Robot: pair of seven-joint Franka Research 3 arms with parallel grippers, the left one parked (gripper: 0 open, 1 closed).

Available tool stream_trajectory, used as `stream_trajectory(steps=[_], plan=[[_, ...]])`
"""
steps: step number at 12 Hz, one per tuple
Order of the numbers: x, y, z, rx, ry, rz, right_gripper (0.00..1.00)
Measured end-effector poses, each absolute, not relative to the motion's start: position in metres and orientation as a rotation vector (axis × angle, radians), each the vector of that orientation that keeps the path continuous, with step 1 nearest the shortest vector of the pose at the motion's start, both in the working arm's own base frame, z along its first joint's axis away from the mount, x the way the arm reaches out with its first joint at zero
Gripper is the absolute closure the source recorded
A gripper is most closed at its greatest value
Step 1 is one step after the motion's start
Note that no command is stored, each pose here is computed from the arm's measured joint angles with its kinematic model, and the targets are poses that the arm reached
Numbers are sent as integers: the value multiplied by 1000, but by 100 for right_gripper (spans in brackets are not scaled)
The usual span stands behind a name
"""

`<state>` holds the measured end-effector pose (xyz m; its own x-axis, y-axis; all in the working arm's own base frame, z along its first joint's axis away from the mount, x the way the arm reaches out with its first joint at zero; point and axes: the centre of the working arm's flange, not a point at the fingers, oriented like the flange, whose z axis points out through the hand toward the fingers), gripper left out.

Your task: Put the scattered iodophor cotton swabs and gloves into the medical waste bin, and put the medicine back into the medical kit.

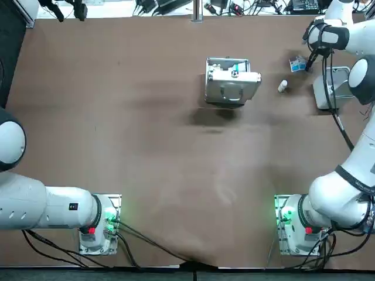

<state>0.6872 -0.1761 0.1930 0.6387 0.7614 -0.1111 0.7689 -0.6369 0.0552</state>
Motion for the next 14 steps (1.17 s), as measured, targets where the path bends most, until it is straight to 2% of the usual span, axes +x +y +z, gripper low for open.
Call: stream_trajectory(steps=[2,3,4,5,7,14], plan=[[688,-176,194,2754,1290,-116,74],[688,-176,194,2754,1290,-116,77],[688,-176,194,2753,1291,-114,85],[688,-175,194,2753,1291,-113,85],[689,-175,195,2752,1291,-110,99],[708,-168,228,2791,1269,-74,99]])
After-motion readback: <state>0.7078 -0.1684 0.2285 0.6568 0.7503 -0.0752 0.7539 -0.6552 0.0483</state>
